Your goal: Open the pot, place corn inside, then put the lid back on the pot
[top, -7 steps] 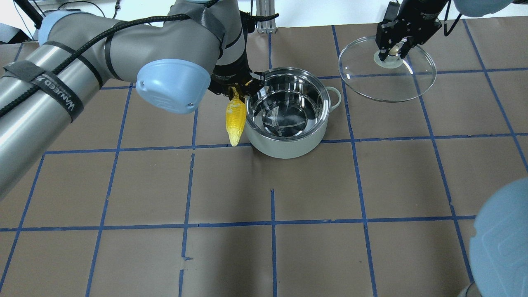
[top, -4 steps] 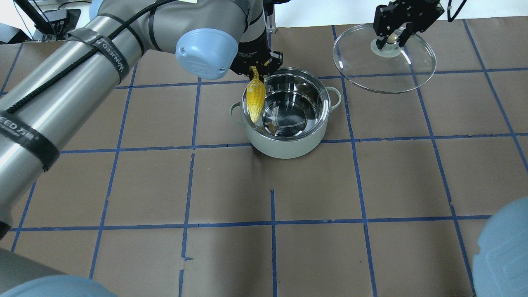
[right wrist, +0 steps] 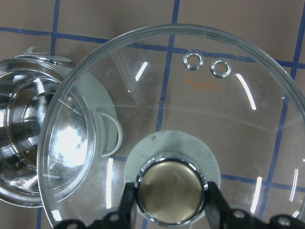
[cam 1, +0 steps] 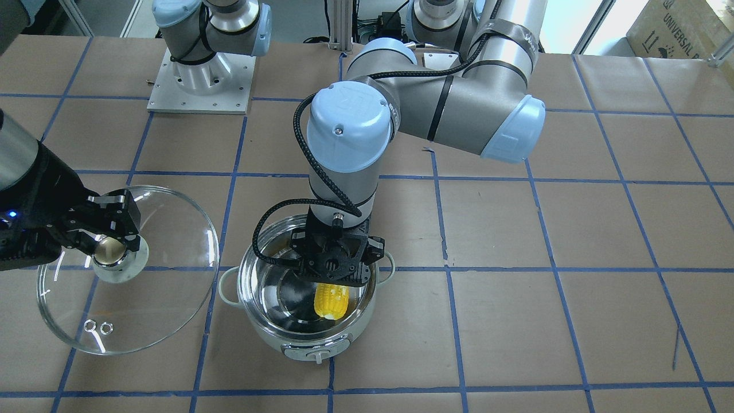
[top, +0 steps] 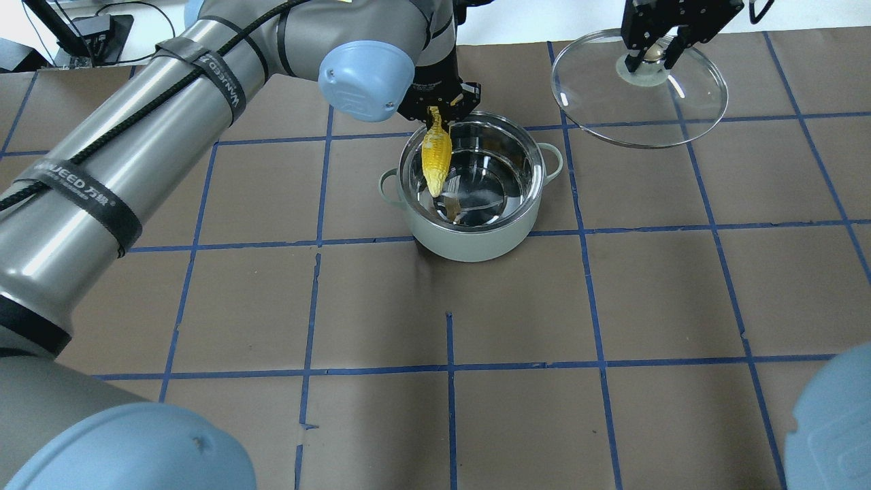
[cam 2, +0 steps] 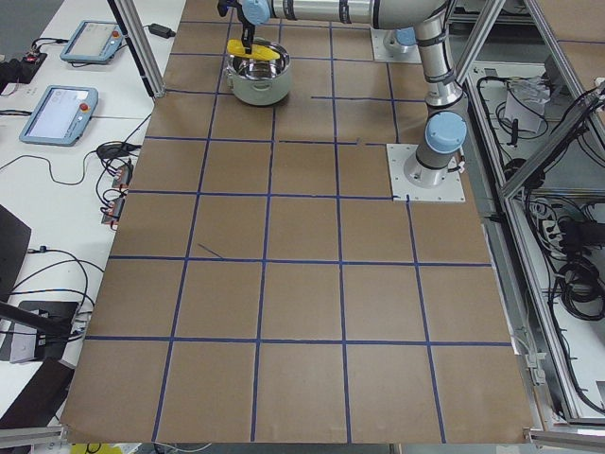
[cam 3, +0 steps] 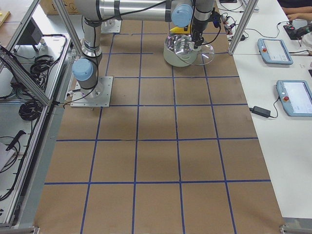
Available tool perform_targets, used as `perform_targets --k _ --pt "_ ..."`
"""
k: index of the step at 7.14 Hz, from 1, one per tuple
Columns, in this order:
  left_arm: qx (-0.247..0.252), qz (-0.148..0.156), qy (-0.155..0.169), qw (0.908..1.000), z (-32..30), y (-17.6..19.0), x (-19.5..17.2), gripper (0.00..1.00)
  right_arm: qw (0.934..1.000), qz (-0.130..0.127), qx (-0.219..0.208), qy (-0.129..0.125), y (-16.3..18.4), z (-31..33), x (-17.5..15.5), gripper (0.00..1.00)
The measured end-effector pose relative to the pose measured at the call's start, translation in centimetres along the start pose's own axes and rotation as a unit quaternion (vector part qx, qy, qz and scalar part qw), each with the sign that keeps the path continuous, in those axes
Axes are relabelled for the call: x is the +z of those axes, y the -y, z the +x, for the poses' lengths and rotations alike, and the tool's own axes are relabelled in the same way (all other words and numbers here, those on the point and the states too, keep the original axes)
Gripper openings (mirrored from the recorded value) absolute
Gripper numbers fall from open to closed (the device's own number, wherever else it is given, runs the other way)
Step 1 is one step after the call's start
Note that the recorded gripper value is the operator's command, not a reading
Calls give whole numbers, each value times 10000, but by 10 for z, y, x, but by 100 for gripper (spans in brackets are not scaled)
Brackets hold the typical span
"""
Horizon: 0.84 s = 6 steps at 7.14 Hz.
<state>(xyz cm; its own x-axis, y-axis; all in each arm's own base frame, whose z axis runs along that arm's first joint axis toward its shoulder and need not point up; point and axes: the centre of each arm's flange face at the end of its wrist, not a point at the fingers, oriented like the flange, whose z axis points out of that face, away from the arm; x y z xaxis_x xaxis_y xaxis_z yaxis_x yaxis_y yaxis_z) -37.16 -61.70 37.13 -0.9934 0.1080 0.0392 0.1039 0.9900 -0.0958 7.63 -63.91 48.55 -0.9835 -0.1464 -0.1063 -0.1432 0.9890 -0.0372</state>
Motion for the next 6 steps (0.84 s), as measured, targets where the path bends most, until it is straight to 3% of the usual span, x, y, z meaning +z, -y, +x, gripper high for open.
perform_targets --k 4,6 --pt "-170 -222 -132 9995 21 -16 1 100 9999 -102 76 32 -27 -27 -10 40" --pt "-67 -280 -94 9995 -5 -11 -3 100 9998 -185 76 63 -44 -33 -5 40"
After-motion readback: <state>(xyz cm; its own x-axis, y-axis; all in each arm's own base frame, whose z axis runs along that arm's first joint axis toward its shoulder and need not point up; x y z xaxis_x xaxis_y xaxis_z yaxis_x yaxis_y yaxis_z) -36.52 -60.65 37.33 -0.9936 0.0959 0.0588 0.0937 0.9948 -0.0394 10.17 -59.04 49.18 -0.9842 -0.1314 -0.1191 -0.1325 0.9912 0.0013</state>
